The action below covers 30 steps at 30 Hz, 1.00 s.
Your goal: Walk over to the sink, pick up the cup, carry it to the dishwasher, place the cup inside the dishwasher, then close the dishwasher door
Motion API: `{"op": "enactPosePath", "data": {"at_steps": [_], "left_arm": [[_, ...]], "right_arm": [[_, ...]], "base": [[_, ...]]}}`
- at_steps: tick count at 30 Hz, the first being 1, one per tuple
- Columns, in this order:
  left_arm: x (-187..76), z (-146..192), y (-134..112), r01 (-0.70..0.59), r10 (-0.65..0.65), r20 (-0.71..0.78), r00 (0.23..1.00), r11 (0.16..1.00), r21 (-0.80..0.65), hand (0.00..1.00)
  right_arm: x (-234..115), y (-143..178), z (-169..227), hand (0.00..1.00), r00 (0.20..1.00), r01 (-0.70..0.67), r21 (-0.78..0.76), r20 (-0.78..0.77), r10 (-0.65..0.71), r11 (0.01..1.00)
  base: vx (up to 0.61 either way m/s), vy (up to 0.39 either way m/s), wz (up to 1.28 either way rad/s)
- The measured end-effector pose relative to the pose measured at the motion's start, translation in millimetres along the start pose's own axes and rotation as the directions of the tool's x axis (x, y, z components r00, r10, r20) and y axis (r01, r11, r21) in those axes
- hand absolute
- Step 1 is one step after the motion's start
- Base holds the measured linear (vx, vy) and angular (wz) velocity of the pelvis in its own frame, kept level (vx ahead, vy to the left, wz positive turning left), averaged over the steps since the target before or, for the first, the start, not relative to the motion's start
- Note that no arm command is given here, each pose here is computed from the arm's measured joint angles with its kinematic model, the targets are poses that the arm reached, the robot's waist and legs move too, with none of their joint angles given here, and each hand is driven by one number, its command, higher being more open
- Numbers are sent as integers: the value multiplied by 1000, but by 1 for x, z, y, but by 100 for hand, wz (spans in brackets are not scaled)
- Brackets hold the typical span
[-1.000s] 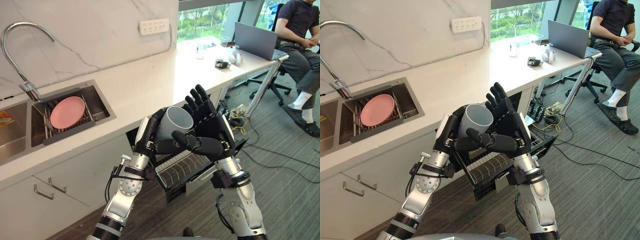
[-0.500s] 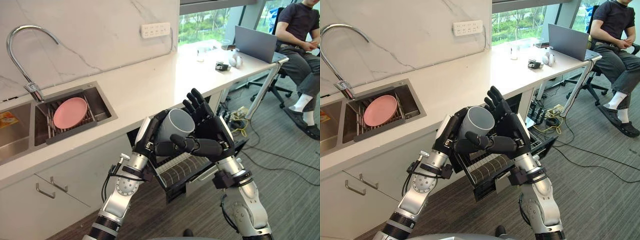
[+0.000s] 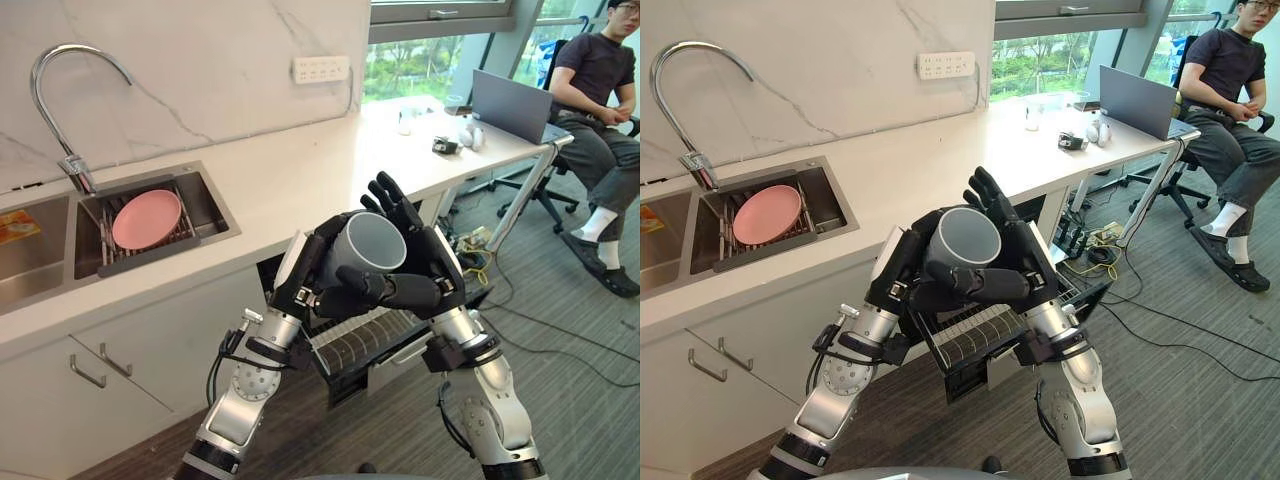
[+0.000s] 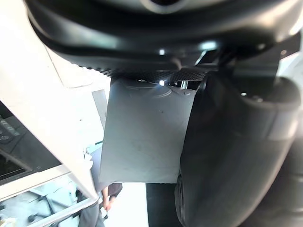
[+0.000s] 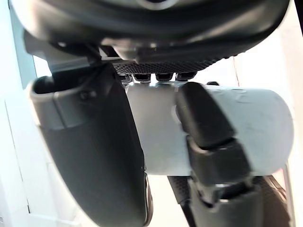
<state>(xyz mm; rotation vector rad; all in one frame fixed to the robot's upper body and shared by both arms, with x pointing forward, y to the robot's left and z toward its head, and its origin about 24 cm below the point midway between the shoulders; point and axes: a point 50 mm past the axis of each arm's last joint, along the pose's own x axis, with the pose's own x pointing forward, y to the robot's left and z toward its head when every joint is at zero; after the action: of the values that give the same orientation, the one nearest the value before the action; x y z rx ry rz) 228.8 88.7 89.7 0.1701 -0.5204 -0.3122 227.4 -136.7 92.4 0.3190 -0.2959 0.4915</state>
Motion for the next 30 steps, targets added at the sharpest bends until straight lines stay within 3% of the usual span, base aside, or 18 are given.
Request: {"op": "enactPosePath", "data": {"at_steps": [5,8,30], "left_arm": [[-3,4,7,-169,168,46,985,986,9,0],[-8,4,7,-190,188,47,981,981,44,0],[-14,1,-12,-8,7,14,1000,999,42,0]], "right_arm": [[1,4,-14,100,998,25,54,-64,-21,998],[0,4,-17,100,995,32,56,-93,-27,998],[-2,2,-16,100,996,17,162,-91,-3,987]], "base": [[-40,22,5],[-13,10,0],[4,11,1]]}}
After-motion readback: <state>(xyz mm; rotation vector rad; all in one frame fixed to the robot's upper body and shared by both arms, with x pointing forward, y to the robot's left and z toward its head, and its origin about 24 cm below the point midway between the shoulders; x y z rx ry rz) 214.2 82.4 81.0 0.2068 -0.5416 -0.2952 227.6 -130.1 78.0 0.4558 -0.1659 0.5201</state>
